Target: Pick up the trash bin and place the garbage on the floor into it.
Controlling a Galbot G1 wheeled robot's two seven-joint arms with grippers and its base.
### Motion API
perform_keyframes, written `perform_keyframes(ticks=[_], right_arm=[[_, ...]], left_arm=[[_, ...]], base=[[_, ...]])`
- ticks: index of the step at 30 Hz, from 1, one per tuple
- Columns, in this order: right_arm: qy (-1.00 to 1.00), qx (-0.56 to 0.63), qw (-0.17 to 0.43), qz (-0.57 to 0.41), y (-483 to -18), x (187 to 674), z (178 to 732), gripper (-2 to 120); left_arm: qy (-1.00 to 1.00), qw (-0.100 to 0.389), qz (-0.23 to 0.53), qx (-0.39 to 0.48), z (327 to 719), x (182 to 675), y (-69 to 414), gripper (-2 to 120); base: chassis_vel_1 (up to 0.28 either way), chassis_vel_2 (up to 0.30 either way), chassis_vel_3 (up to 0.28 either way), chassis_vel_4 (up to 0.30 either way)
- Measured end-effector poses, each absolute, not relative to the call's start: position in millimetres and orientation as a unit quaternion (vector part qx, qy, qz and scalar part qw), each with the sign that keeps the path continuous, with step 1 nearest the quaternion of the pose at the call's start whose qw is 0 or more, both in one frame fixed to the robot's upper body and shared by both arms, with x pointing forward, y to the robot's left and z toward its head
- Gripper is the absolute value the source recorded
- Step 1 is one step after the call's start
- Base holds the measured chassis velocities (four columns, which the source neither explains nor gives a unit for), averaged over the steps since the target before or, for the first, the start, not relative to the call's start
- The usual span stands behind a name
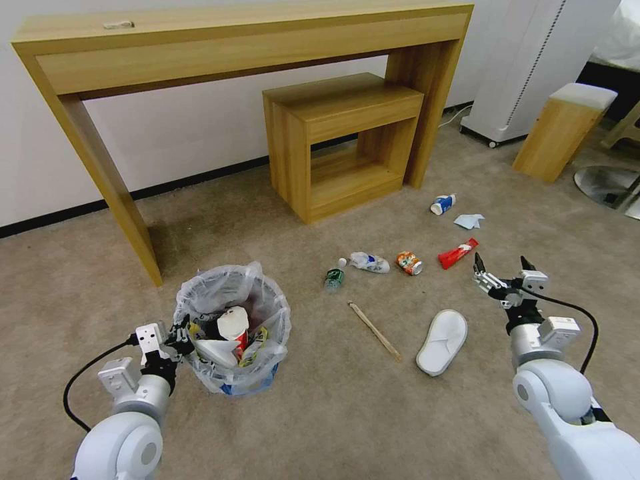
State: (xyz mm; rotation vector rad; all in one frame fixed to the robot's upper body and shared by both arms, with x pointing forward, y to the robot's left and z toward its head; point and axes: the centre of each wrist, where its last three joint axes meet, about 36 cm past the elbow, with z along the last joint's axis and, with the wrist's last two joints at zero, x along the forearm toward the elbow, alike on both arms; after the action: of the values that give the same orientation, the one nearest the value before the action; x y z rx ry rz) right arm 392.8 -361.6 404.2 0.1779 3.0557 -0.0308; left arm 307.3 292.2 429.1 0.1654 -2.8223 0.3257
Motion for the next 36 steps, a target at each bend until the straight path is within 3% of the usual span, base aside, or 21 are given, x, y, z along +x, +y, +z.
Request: perform_keyframes(ticks=[10,36], right_arm=[[0.997,0.061,0.038,-0.011,-362.1,391.9,401.2,83],[0.997,0.06,0.037,-0.012,-361.3,392.0,397.1,84]], left_arm=[[-0.981,0.146,0.114,0.059,426.7,306.5,291.2,1],[-0.982,0.139,0.111,0.067,428.3,307.9,296.5,1]], base=[[-0.032,0.03,0.029,-0.039],[-0.02,0.017,0.018,-0.017]])
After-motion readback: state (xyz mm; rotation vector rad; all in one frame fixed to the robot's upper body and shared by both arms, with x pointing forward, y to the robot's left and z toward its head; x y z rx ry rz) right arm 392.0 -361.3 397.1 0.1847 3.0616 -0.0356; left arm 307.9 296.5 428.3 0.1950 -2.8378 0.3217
